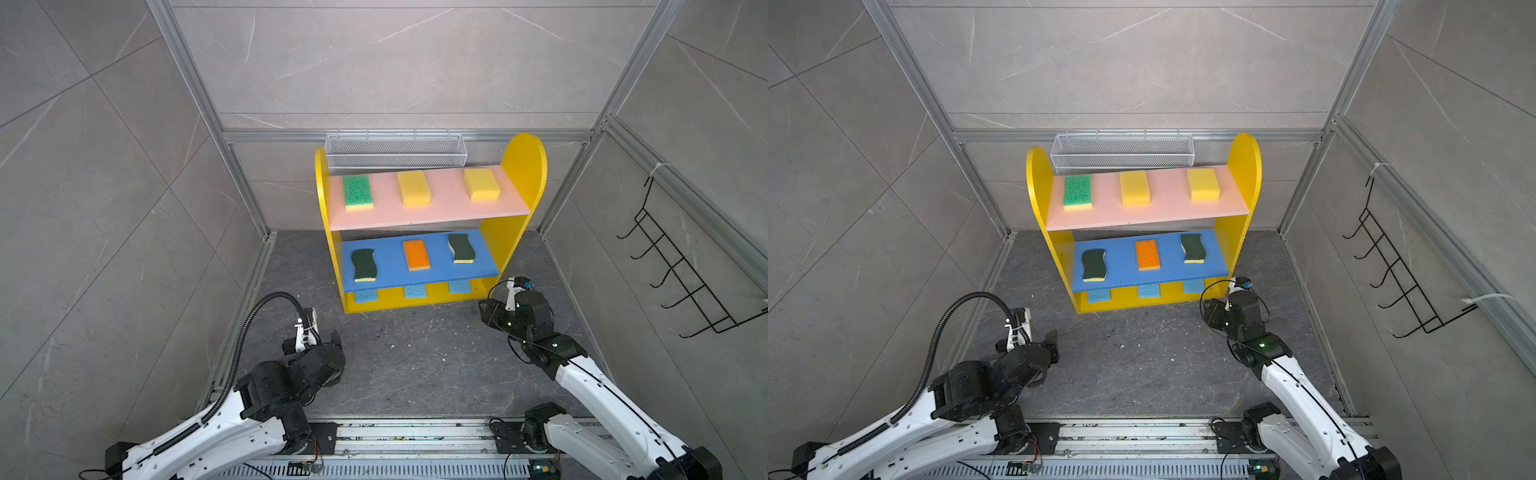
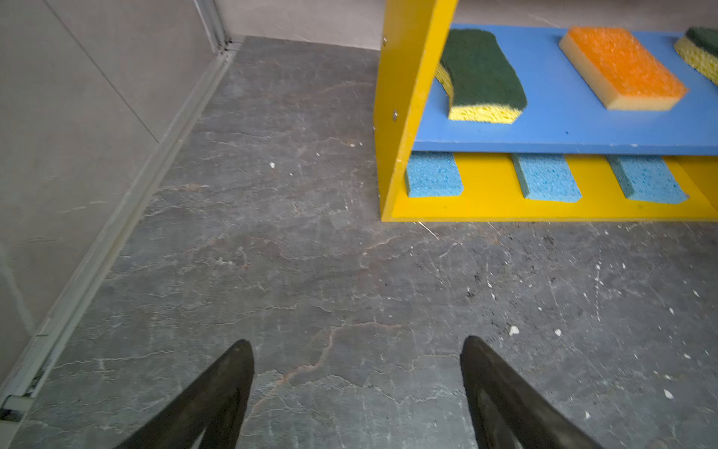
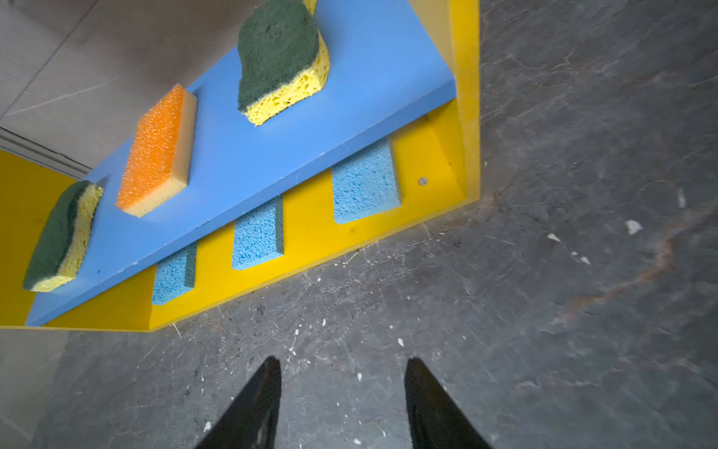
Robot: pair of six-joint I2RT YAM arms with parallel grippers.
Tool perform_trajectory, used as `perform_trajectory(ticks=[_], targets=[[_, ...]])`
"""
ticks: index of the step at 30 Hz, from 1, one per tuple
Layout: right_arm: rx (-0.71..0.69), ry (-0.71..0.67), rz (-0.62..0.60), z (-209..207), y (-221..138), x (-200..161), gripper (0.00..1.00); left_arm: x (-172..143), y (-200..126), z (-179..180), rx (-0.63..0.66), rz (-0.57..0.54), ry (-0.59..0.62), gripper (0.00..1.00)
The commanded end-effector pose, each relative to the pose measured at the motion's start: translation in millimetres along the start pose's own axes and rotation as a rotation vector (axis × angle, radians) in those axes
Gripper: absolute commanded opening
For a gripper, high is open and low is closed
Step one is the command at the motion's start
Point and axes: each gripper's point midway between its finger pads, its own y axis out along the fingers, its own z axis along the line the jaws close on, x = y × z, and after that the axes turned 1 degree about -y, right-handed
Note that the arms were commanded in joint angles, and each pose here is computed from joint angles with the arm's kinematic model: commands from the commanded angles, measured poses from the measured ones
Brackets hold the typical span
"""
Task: Arrange cleaning sponges on a shelf
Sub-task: Reset both arms
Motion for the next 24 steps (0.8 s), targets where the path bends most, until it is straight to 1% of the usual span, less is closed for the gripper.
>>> perform_trajectory(ticks=[1, 2, 3, 4, 6, 8, 9, 11, 13, 16, 20, 21, 24], targets=[[-0.094, -0.089, 0.023, -16, -14, -3, 0.55, 20, -9, 20, 0.068, -0.056, 0.015, 0.86], [-0.103, -0.102, 0.018, -17, -17, -1, 0.57, 21, -9, 19, 0.064, -0.057, 0.017, 0.86], [-0.109, -0.119, 0.013, -18, -20, -1, 0.6, 23, -10, 18, 0.057, -0.062, 0.022, 0.86], [-0.113, -0.139, 0.006, -19, -22, 1, 0.67, 24, -9, 16, 0.051, -0.065, 0.034, 0.86], [-0.139, -0.192, -0.017, -23, -27, 5, 0.71, 26, -7, 17, 0.067, -0.071, 0.057, 0.89], [-0.186, -0.249, -0.041, -30, -32, 12, 0.73, 31, -4, 24, 0.122, -0.066, 0.087, 0.93], [-0.226, -0.238, -0.059, -37, -33, 15, 0.76, 35, -2, 27, 0.149, -0.062, 0.091, 0.94], [-0.276, -0.227, -0.081, -44, -31, 20, 0.77, 44, 8, 35, 0.194, -0.036, 0.094, 0.96], [-0.319, -0.227, -0.095, -49, -27, 26, 0.78, 52, 21, 41, 0.196, -0.005, 0.067, 0.98], [-0.379, -0.257, -0.102, -54, -25, 34, 0.78, 62, 45, 44, 0.15, 0.039, -0.04, 0.99], [-0.438, -0.253, -0.151, -62, -29, 48, 0.88, 57, 87, 62, 0.165, 0.168, -0.156, 1.0], [-0.441, -0.254, -0.164, -63, -28, 51, 0.89, 59, 97, 63, 0.16, 0.171, -0.167, 1.0], [-0.439, -0.254, -0.194, -67, -21, 60, 0.95, 73, 121, 68, 0.175, 0.113, -0.15, 1.0]])
